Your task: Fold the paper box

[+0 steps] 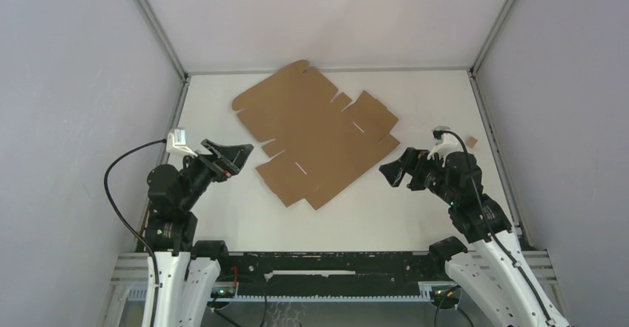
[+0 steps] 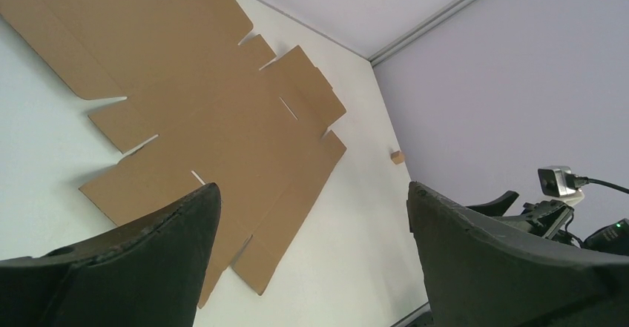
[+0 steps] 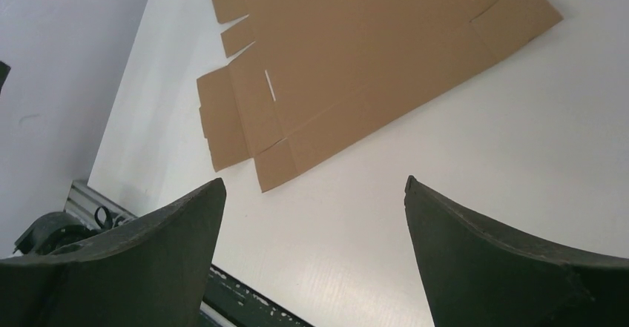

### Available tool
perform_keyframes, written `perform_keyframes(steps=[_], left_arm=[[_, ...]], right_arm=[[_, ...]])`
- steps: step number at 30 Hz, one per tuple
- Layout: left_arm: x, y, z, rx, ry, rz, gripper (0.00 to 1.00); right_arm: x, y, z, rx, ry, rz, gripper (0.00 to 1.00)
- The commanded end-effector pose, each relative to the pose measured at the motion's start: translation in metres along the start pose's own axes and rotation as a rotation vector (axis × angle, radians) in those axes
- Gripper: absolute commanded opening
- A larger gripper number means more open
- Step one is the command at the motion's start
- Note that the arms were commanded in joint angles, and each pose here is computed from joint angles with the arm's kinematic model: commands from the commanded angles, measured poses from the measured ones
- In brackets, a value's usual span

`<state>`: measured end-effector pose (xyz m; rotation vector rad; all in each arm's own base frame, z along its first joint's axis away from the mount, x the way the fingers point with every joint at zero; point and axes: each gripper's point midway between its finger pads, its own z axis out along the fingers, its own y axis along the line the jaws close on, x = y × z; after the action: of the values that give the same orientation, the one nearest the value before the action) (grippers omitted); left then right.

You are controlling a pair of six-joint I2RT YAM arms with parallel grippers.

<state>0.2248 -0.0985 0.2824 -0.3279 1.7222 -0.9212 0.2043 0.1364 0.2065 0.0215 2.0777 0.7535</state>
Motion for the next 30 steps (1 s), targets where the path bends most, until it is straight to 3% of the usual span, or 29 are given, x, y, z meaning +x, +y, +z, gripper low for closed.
perform_keyframes(steps=[1, 7, 14, 24, 30], left_arm=[[-0.005, 0.0, 0.009, 0.011, 0.0, -0.012, 1.0], [-0.007, 0.006, 0.032, -0.008, 0.015, 0.014, 1.0], [0.023, 0.002, 0.08, -0.094, 0.131, 0.138, 1.0], [0.028, 0.078, 0.113, -0.386, 0.162, 0.138, 1.0], [0.017, 0.106, 0.1, -0.454, 0.116, 0.068, 1.0]], right_arm=[[-0.012, -0.008, 0.003, 0.029, -0.038, 0.011, 0.99], [-0.051, -0.049, 0.008, 0.17, -0.089, 0.119, 1.0], [-0.107, -0.101, 0.008, 0.299, -0.169, 0.275, 0.99], [-0.159, -0.115, 0.084, 0.273, -0.072, 0.158, 0.92], [-0.182, -0.133, 0.156, 0.294, -0.013, 0.0, 0.92]])
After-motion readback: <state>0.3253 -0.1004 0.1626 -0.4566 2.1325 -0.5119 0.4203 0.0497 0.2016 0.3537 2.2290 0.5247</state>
